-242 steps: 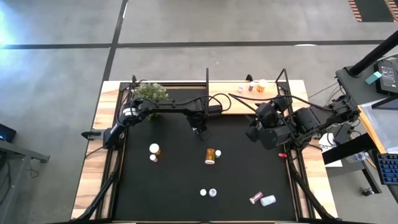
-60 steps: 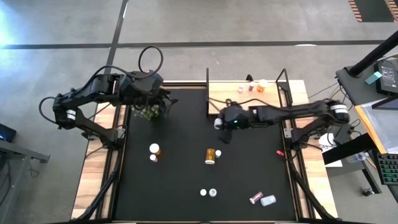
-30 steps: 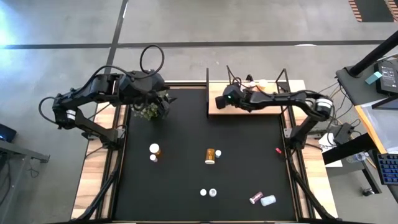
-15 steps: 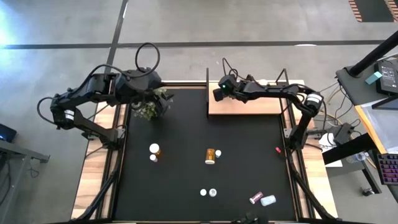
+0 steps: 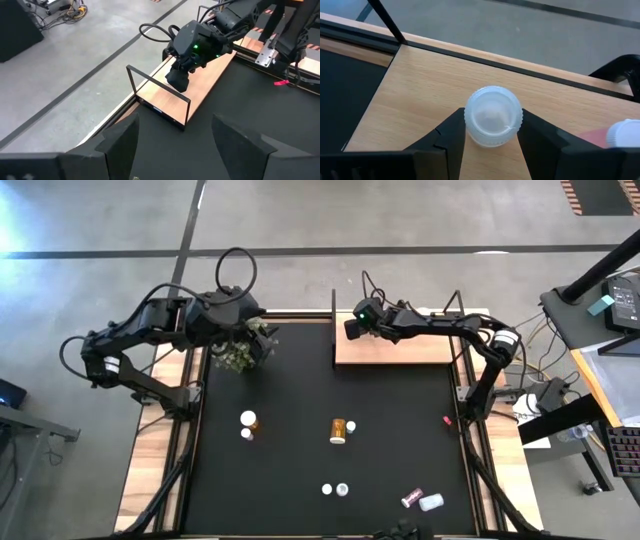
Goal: Pick and place medicine bottles onto shelf by color
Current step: Put the top left white pill bottle on the shelf, then put the top blue pill bottle on the shelf aligned with the other blue pill bottle
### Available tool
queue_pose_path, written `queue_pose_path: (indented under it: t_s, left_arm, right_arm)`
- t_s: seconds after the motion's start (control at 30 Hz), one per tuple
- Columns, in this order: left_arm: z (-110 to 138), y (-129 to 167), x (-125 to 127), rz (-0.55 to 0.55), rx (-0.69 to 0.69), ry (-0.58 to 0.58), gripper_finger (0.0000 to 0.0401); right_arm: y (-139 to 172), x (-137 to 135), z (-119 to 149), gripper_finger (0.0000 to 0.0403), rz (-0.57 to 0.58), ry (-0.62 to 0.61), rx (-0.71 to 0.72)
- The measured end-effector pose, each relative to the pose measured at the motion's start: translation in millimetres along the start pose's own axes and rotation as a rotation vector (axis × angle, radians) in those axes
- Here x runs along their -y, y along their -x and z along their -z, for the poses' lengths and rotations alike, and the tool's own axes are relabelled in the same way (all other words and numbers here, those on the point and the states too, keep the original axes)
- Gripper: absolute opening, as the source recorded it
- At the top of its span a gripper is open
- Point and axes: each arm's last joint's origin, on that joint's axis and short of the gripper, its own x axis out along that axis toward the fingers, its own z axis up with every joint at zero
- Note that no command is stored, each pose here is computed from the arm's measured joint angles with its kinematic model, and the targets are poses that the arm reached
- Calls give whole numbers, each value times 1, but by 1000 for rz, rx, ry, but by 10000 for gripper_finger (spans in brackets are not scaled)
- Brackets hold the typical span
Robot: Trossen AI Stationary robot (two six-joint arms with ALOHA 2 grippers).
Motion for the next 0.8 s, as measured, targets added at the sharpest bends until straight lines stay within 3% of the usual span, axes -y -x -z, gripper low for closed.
queue_pose_path:
  t_s: [0.43,0.8]
  left_arm:
    - [0,0,0,0,1,1,233]
    - [0,0,0,0,1,2,233]
  right_arm:
    - [8,-2,-11,232,4,42,4]
    - [63,0,-50,239,10,128,-11]
